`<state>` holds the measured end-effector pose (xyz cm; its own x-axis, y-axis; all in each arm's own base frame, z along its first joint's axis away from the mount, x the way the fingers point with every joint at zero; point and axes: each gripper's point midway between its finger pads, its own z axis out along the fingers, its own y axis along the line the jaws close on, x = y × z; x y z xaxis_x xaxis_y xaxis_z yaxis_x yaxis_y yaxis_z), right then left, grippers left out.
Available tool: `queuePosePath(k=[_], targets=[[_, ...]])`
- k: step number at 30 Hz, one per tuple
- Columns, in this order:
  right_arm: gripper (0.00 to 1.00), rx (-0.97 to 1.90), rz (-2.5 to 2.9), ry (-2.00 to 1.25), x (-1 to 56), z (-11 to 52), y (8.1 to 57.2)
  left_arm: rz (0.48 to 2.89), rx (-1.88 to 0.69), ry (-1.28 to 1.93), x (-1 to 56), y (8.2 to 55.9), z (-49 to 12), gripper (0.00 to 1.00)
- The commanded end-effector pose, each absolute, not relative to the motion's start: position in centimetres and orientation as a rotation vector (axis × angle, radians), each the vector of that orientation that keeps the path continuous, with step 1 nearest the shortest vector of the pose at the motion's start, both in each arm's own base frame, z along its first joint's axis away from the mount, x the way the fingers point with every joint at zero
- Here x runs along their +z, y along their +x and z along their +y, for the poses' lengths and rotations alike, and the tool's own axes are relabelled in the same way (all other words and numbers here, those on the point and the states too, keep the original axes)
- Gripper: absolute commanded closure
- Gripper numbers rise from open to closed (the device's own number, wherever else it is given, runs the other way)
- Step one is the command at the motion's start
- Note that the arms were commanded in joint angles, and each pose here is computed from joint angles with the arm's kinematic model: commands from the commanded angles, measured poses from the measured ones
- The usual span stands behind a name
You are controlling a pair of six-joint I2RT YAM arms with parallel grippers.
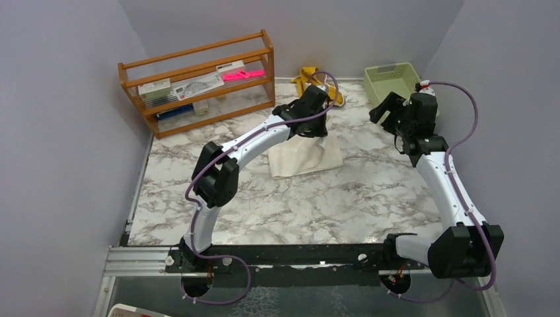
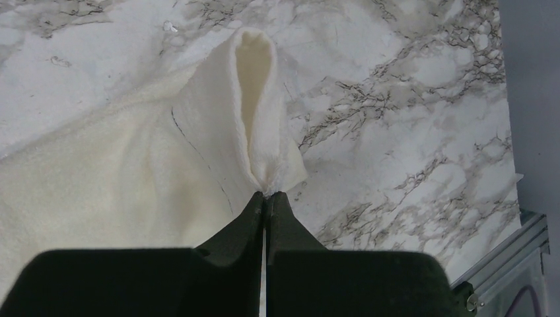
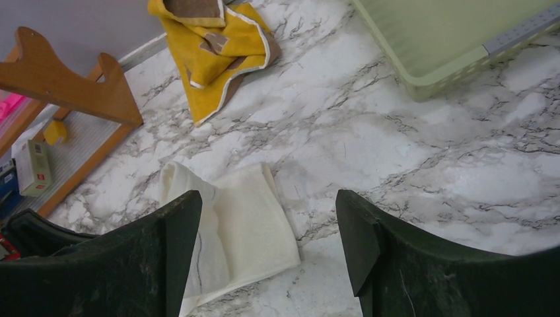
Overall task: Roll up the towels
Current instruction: Fold the towel at the center of the board.
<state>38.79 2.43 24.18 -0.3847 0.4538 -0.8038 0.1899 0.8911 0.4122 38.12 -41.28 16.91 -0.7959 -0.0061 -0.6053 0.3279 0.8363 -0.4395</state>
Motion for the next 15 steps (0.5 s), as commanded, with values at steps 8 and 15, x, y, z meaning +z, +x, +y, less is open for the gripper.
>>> queuePosePath(k=[8, 15], targets=[[0.24, 0.299, 1.967, 0.476, 23.6, 2.1, 39.2, 2.431, -0.802, 0.265, 15.6, 38.0, -43.4, 0.83], [0.24, 0.297, 1.966, 0.481, 23.5, 1.9, 39.3, 2.385, -0.871, 0.276, 16.3, 38.3, -44.5, 0.32]])
